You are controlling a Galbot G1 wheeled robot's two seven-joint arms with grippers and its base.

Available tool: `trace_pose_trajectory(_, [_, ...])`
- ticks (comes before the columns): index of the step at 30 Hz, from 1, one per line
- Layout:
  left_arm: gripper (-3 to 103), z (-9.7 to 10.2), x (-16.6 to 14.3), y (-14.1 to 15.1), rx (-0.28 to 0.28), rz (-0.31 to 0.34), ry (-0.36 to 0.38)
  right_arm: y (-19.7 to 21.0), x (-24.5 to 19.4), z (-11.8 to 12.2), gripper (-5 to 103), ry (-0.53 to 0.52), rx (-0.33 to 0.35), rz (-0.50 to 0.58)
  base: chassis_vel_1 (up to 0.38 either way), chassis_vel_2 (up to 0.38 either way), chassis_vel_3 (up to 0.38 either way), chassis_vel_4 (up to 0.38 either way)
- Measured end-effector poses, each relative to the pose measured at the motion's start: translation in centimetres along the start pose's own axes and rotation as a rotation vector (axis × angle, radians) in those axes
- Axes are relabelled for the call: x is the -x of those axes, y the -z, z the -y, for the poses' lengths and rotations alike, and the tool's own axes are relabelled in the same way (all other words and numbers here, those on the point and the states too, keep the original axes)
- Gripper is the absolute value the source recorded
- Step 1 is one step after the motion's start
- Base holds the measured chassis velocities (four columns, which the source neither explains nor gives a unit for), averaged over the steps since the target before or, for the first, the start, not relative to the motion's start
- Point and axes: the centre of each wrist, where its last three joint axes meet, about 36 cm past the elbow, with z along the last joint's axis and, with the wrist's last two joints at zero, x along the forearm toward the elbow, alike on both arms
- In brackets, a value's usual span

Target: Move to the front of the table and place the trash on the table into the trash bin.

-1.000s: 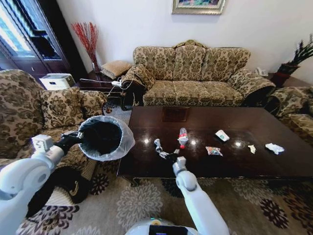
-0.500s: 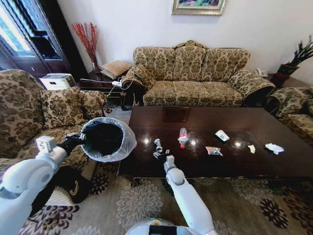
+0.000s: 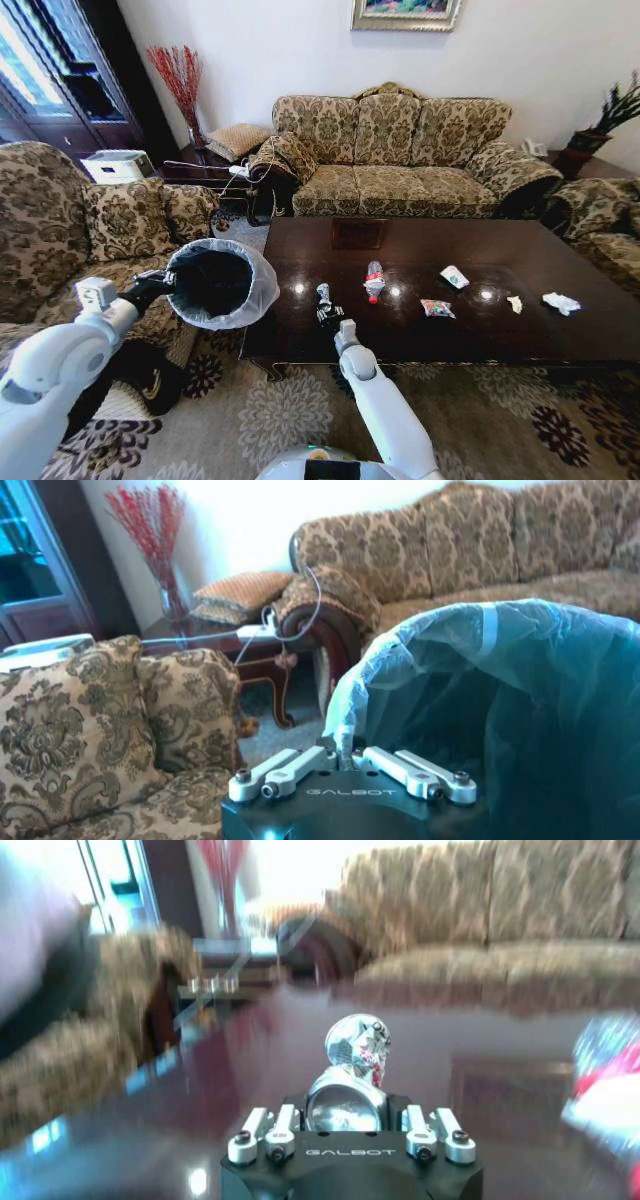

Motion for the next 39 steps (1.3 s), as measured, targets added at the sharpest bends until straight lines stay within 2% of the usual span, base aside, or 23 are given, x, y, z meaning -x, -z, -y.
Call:
trace_pose_trajectory(1, [1, -0.5, 0.4, 0.5, 0.015, -0.026, -0.011, 1.7, -1.3, 0.7, 42, 0.019, 0.022, 0.051, 0.000, 0.000, 0.000, 0.000])
trace_pose_trajectory(2, [1, -0.5, 0.4, 0.5, 0.015, -0.026, -0.011, 1.7, -1.3, 0.7, 42, 0.019, 0.022, 0.051, 0.000, 0.000, 0.000, 0.000])
trace_pose_trajectory(6, [1, -2.2, 2.3, 2.9, 0.047, -0.111, -0.063, 9.1, -7.5, 4.2, 42, 0.121, 0.093, 0.256, 0.000, 0.000, 0.000, 0.000])
trace_pose_trajectory(7, [1, -2.2, 2.3, 2.9, 0.047, -0.111, -0.063, 9.1, -7.5, 4.2, 42, 0.121, 0.093, 0.256, 0.000, 0.000, 0.000, 0.000])
trace_pose_trajectory(9, [1, -2.8, 3.5, 5.1, 0.047, -0.159, -0.114, 13.4, -11.7, 5.8, 42, 0.225, 0.108, 0.364, 0.000, 0.000, 0.000, 0.000])
trace_pose_trajectory(11, [1, -2.8, 3.8, 5.6, 0.048, -0.167, -0.127, 14.3, -12.6, 6.0, 42, 0.253, 0.109, 0.384, 0.000, 0.000, 0.000, 0.000])
trace_pose_trajectory(14, [1, -2.2, 5.0, 8.0, 0.091, -0.206, -0.183, 18.7, -16.3, 5.3, 42, 0.432, 0.118, 0.483, 0.000, 0.000, 0.000, 0.000])
trace_pose_trajectory(15, [1, -2.2, 5.0, 8.0, 0.091, -0.206, -0.183, 18.7, -16.3, 5.3, 42, 0.432, 0.118, 0.483, 0.000, 0.000, 0.000, 0.000])
trace_pose_trajectory(17, [1, -1.3, 5.2, 8.9, 0.114, -0.230, -0.220, 20.0, -17.4, 4.0, 42, 0.526, 0.139, 0.512, 0.000, 0.000, 0.000, 0.000])
trace_pose_trajectory(18, [1, -0.3, 5.1, 9.2, 0.130, -0.240, -0.248, 20.2, -17.9, 2.9, 42, 0.589, 0.159, 0.512, 0.000, 0.000, 0.000, 0.000])
trace_pose_trajectory(21, [1, 0.7, 4.8, 9.4, 0.148, -0.243, -0.271, 19.9, -17.9, 1.8, 42, 0.650, 0.174, 0.495, 0.000, 0.000, 0.000, 0.000])
trace_pose_trajectory(22, [1, 2.2, 4.1, 9.5, 0.169, -0.243, -0.303, 19.6, -17.8, 0.8, 42, 0.689, 0.173, 0.482, 0.000, 0.000, 0.000, 0.000])
trace_pose_trajectory(24, [1, 2.4, 4.0, 9.5, 0.171, -0.243, -0.308, 19.5, -17.7, 0.6, 42, 0.694, 0.172, 0.479, 0.000, 0.000, 0.000, 0.000])
trace_pose_trajectory(26, [1, 4.7, 2.7, 9.5, 0.194, -0.242, -0.370, 18.8, -17.2, -0.9, 42, 0.735, 0.177, 0.441, 0.000, 0.000, 0.000, 0.000])
trace_pose_trajectory(30, [1, 6.5, 1.6, 9.3, 0.209, -0.240, -0.411, 17.3, -16.3, -2.5, 42, 0.766, 0.153, 0.390, 0.000, 0.000, 0.000, 0.000])
trace_pose_trajectory(35, [1, 6.7, 1.4, 9.1, 0.207, -0.242, -0.416, 16.6, -16.3, -3.7, 41, 0.792, 0.142, 0.355, 0.000, 0.000, 0.000, 0.000])
trace_pose_trajectory(36, [1, 6.6, 1.5, 9.0, 0.204, -0.243, -0.413, 16.5, -16.4, -3.9, 46, 0.794, 0.139, 0.351, 0.000, 0.000, 0.000, 0.000])
trace_pose_trajectory(37, [1, 6.6, 1.5, 9.0, 0.204, -0.243, -0.413, 16.5, -16.4, -3.9, 46, 0.794, 0.139, 0.351, 0.000, 0.000, 0.000, 0.000])
trace_pose_trajectory(39, [1, 6.5, 1.5, 9.0, 0.201, -0.243, -0.408, 16.4, -16.5, -4.0, 57, 0.795, 0.135, 0.349, 0.000, 0.000, 0.000, 0.000])
